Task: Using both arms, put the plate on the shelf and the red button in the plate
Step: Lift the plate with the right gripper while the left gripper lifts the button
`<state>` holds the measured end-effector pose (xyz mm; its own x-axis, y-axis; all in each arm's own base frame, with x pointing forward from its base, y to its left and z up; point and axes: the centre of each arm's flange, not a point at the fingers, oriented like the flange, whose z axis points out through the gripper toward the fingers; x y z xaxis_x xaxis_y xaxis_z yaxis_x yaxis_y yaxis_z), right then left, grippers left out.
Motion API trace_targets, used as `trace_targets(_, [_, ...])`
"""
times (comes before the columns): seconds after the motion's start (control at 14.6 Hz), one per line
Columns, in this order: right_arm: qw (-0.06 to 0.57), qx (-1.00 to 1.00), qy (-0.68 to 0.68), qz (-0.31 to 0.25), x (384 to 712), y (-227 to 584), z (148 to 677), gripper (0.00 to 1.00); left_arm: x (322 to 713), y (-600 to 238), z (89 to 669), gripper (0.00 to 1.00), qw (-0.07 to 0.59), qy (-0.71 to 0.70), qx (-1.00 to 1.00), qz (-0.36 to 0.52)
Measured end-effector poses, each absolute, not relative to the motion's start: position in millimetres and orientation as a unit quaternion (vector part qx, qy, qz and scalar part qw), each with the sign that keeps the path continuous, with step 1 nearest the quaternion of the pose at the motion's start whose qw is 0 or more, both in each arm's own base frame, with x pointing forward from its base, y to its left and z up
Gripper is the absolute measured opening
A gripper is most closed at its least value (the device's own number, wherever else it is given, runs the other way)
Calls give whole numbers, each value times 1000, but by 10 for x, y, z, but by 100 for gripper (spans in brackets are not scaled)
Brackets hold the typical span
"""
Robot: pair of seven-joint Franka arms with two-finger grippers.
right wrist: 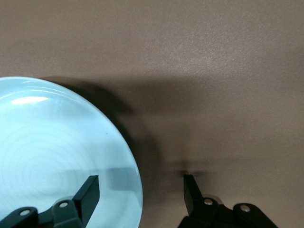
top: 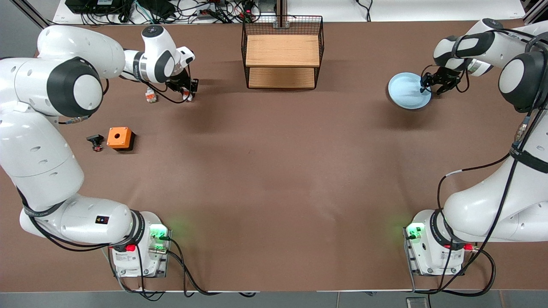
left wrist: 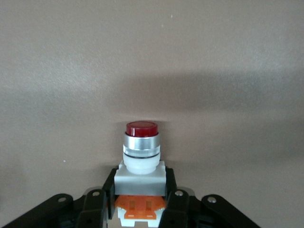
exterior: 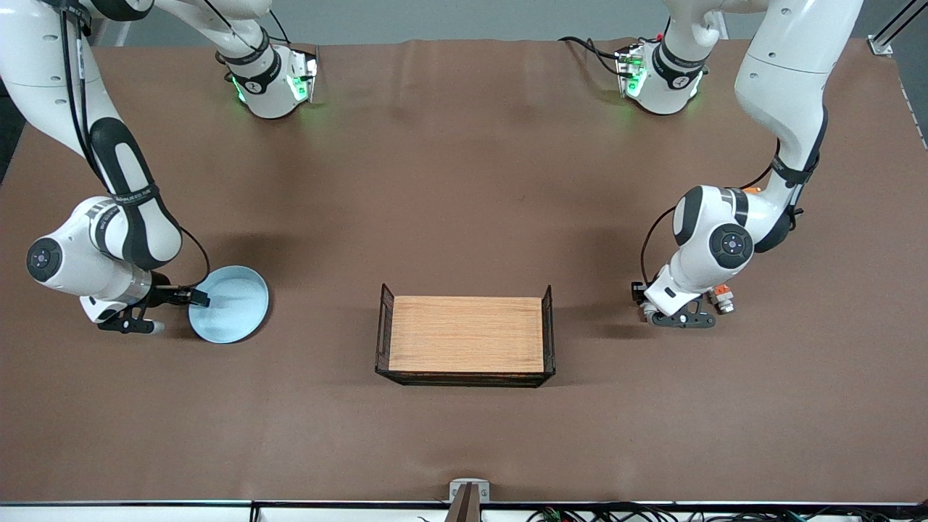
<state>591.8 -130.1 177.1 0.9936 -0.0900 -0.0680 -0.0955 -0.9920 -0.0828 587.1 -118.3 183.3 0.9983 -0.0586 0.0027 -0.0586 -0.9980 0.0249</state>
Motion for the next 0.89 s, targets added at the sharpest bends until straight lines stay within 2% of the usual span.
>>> trace_targets(0.14, [43,-998,46,31,5924,-1300,1774,76,5916,-1163,1885,41,13,-27,1000,7])
trace_targets(0.27, [43,-998,46,31,5926,-1299,1776,64,5971,-1159,1975,41,15,-26,999,17])
trace_targets(0.34, [43,-998,46,31,5927,-1298,1776,64,6005,-1161,2052,41,15,-26,999,25])
trace_targets(0.41, [43,-998,46,31,5927,-1295,1776,58,6038,-1166,2148,41,16,-26,999,33])
trace_targets(0.62, [44,-998,45,31,5931,-1288,1778,26,6088,-1169,2484,41,17,-26,998,49])
trace_targets(0.68, [44,-998,45,31,5932,-1286,1779,26,6082,-1161,2608,41,15,-26,999,44])
trace_targets(0.75, [44,-998,45,31,5935,-1285,1781,22,6071,-1146,2758,41,13,-25,999,37])
trace_targets(0.89, [46,-998,43,31,5962,-1273,1839,4,6047,-1113,3121,41,8,-22,999,24])
